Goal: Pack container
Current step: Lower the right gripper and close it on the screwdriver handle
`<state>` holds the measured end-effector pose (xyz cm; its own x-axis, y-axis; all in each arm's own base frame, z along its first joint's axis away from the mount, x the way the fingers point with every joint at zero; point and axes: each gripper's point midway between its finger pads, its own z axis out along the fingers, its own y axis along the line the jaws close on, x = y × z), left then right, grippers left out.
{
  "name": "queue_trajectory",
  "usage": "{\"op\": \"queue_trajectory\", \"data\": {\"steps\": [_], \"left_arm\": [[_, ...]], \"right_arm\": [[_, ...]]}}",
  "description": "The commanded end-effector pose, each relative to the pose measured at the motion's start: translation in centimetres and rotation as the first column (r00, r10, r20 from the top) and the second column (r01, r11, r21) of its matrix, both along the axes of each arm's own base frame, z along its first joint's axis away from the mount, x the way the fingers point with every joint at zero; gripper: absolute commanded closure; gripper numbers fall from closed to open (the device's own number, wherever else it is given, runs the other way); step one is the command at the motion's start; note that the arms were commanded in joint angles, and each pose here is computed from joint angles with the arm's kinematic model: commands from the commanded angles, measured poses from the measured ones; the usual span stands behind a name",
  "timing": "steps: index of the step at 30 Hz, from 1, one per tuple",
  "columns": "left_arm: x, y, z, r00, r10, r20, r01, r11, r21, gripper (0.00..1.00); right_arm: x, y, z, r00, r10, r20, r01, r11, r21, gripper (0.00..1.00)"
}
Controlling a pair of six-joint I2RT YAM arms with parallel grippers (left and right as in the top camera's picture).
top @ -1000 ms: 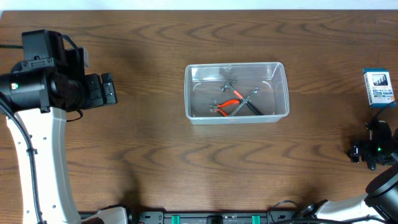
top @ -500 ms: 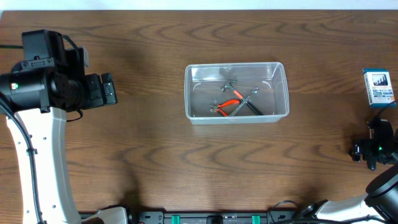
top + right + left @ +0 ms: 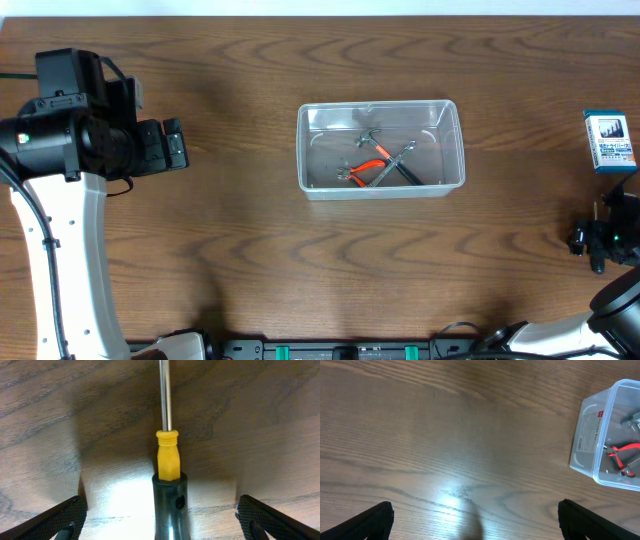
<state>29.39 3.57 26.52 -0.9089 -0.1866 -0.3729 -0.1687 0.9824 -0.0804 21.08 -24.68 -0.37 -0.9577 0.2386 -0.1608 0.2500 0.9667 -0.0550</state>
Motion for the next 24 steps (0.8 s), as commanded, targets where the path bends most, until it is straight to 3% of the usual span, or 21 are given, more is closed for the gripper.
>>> {"op": "queue_trajectory", "data": {"steps": [1, 24], "left_arm": [[0.06, 0.28, 0.40, 1.000, 0.013, 0.007, -0.013, 1.000, 0.006, 0.02], [-0.03, 0.27, 0.36, 1.000, 0.016, 0.003, -0.016, 1.000, 0.004, 0.02]], "right_arm": [[-1.10, -0.53, -1.12, 0.998, -0.036, -0.048, 0.036, 0.999, -0.006, 0.01], [-0.94, -0.05, -1.15, 0.998, 0.041, -0.043, -0.041, 0.999, 0.010, 0.01]]}}
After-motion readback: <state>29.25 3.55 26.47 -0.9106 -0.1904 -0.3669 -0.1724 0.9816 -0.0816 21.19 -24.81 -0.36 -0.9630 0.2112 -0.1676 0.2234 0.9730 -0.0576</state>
